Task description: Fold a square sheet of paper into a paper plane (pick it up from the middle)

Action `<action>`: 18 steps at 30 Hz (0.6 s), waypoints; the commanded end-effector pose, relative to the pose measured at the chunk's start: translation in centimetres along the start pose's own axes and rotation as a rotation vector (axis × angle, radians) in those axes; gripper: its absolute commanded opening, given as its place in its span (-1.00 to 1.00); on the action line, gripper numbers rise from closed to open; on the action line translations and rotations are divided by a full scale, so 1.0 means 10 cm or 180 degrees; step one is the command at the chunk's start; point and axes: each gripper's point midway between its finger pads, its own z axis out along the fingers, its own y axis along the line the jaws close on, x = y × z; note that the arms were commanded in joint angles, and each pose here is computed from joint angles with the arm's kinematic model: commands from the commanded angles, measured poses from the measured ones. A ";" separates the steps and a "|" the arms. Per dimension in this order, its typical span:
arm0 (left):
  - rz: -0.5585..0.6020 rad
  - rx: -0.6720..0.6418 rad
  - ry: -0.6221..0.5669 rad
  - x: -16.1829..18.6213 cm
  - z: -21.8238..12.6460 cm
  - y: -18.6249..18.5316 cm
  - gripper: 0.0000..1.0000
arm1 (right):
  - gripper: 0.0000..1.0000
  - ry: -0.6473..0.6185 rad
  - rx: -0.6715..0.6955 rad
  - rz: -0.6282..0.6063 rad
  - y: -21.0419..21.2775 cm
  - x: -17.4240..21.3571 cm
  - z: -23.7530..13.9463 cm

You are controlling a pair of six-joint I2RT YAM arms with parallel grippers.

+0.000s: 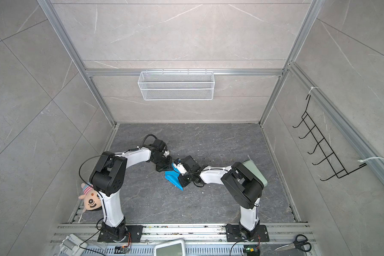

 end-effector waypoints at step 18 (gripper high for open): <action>-0.0074 -0.0388 0.0101 0.11 0.11 0.27 -1.00 | -1.00 -0.0032 0.0148 0.0063 -0.08 -0.02 -0.09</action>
